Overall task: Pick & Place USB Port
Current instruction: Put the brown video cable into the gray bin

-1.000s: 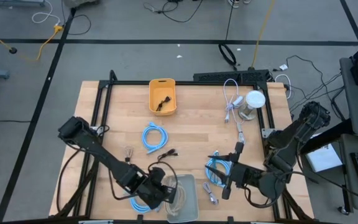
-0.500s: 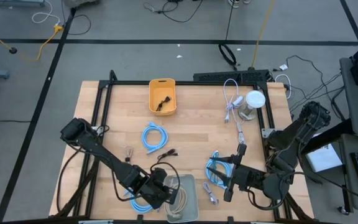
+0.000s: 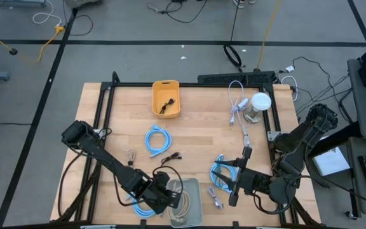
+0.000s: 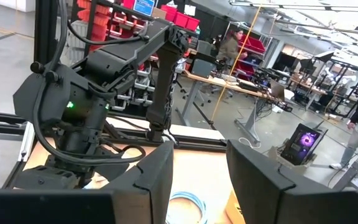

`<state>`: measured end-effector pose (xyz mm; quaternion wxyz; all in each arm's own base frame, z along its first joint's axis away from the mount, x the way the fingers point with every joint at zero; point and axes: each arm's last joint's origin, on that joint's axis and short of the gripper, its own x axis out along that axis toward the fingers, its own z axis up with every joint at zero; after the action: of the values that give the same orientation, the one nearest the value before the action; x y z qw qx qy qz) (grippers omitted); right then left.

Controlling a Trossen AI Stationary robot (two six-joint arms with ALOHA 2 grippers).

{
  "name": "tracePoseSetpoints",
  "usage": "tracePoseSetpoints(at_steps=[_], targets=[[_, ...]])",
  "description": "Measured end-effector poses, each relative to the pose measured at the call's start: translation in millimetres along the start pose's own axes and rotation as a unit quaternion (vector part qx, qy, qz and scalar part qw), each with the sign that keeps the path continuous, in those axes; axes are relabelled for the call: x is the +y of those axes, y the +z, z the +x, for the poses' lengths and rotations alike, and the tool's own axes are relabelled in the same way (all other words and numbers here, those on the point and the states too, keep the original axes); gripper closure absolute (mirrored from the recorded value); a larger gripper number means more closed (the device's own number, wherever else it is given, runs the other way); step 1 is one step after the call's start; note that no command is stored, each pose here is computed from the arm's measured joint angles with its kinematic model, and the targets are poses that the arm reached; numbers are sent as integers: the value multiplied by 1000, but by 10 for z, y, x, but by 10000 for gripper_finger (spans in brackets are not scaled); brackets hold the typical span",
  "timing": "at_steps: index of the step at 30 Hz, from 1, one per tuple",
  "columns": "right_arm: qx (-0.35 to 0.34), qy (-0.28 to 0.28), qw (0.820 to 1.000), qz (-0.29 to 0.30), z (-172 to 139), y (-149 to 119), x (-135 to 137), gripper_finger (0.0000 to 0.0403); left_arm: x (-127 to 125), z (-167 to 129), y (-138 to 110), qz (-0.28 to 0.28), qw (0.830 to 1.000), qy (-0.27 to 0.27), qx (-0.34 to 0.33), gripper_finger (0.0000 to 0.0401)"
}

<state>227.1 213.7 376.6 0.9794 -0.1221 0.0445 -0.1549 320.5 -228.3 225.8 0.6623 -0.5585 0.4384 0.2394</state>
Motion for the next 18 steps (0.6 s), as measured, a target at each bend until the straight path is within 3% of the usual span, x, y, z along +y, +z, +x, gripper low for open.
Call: tracePoseSetpoints(at_steps=[7, 14, 18], targets=[[0, 0, 1000, 0, 0, 0, 0, 261, 7, -1, 2, -1, 1000, 4, -1, 360], [0, -1, 1000, 0, 1, 0, -1, 261, 30, 2, 6, 1, 1000, 14, -2, 326], [0, -1, 1000, 0, 1, 0, -1, 261, 47, 2, 10, 3, 1000, 23, -2, 334]])
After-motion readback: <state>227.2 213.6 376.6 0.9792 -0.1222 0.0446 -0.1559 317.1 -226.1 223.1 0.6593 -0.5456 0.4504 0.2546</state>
